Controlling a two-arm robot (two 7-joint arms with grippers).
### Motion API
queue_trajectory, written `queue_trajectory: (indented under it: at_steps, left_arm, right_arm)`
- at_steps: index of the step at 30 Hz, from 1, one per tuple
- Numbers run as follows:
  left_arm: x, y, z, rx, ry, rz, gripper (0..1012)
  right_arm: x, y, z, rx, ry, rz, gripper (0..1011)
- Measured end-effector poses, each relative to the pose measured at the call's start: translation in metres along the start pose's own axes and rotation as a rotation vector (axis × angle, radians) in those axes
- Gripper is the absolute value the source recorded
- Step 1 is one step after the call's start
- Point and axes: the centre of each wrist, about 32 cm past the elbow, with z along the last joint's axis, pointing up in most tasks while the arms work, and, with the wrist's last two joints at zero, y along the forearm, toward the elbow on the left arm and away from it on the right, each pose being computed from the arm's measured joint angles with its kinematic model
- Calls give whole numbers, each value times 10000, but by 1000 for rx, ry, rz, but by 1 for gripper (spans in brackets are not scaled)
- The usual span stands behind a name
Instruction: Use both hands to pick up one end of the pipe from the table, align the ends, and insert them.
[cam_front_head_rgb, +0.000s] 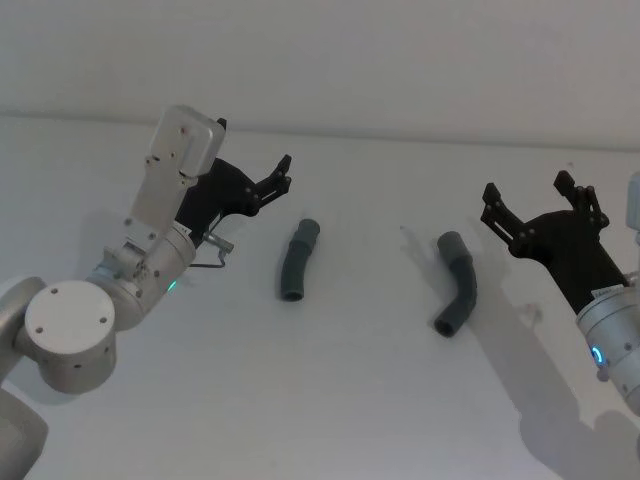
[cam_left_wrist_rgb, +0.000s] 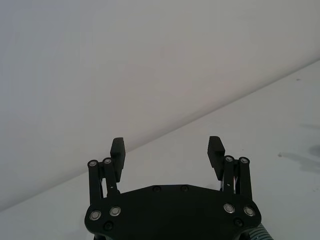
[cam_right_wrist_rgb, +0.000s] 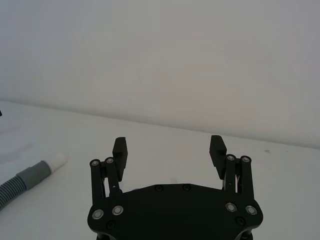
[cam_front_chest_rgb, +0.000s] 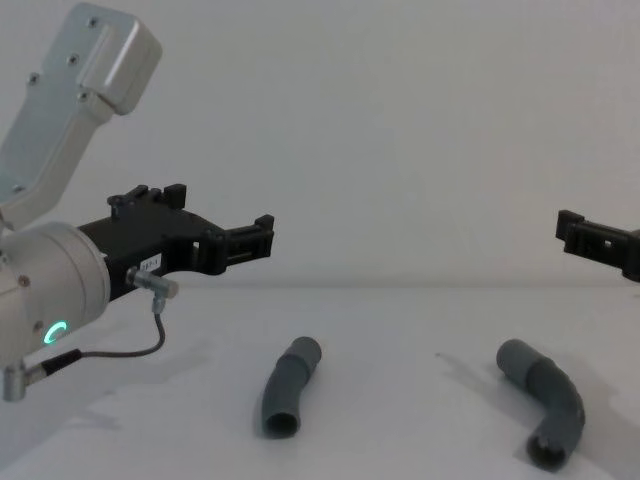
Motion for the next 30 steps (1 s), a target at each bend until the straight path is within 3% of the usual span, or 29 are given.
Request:
queue_trajectory:
  at_steps: [30]
  left_arm:
    - [0,0,0,0,0,0,1004]
  right_arm:
    - [0,0,0,0,0,0,1002]
